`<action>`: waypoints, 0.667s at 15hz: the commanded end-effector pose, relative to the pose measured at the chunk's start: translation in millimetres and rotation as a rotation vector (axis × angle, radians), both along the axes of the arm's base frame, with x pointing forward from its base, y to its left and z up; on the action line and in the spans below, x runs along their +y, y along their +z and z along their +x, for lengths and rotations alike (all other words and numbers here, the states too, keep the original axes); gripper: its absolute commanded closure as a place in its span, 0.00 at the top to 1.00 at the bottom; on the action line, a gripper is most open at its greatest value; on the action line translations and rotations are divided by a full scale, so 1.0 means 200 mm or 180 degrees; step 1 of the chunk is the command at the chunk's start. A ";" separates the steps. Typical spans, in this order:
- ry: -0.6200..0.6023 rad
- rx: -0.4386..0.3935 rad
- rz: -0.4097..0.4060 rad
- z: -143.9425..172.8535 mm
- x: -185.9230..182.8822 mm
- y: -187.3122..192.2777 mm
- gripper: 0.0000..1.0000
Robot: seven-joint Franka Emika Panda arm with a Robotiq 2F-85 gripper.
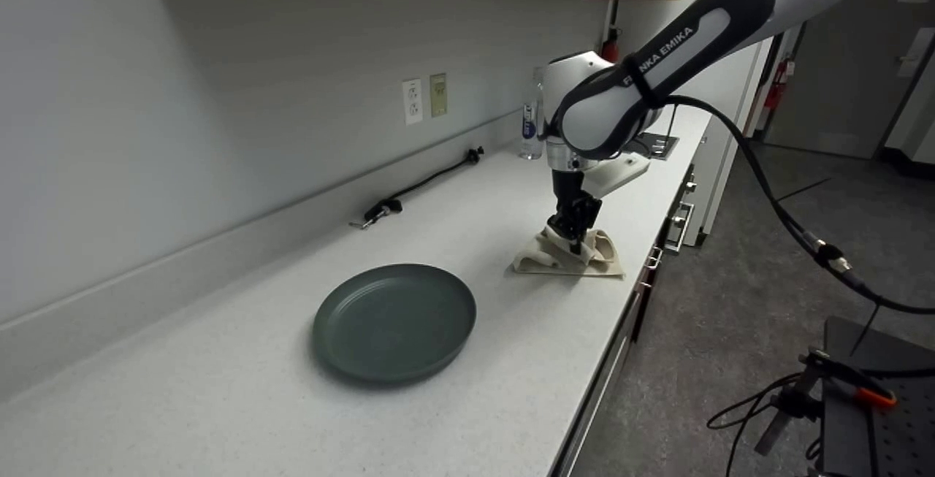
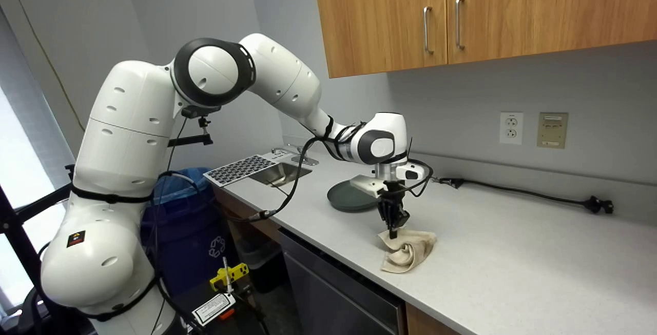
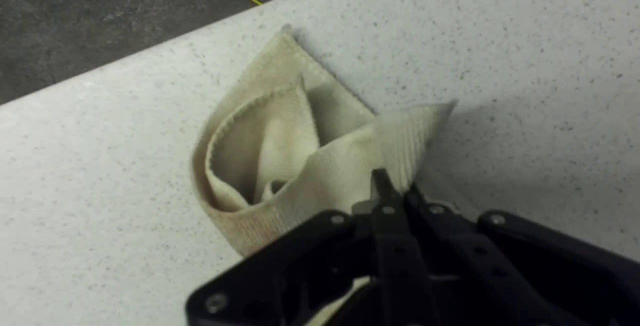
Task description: Unfold the cloth on the countertop
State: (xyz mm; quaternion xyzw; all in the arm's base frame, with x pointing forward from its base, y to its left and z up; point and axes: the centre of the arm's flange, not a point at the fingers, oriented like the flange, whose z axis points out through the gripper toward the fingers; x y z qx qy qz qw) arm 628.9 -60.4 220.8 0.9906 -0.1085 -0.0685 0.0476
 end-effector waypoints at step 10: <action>-0.0195 -0.0325 -0.1654 0.19 -0.39 0.19 0.01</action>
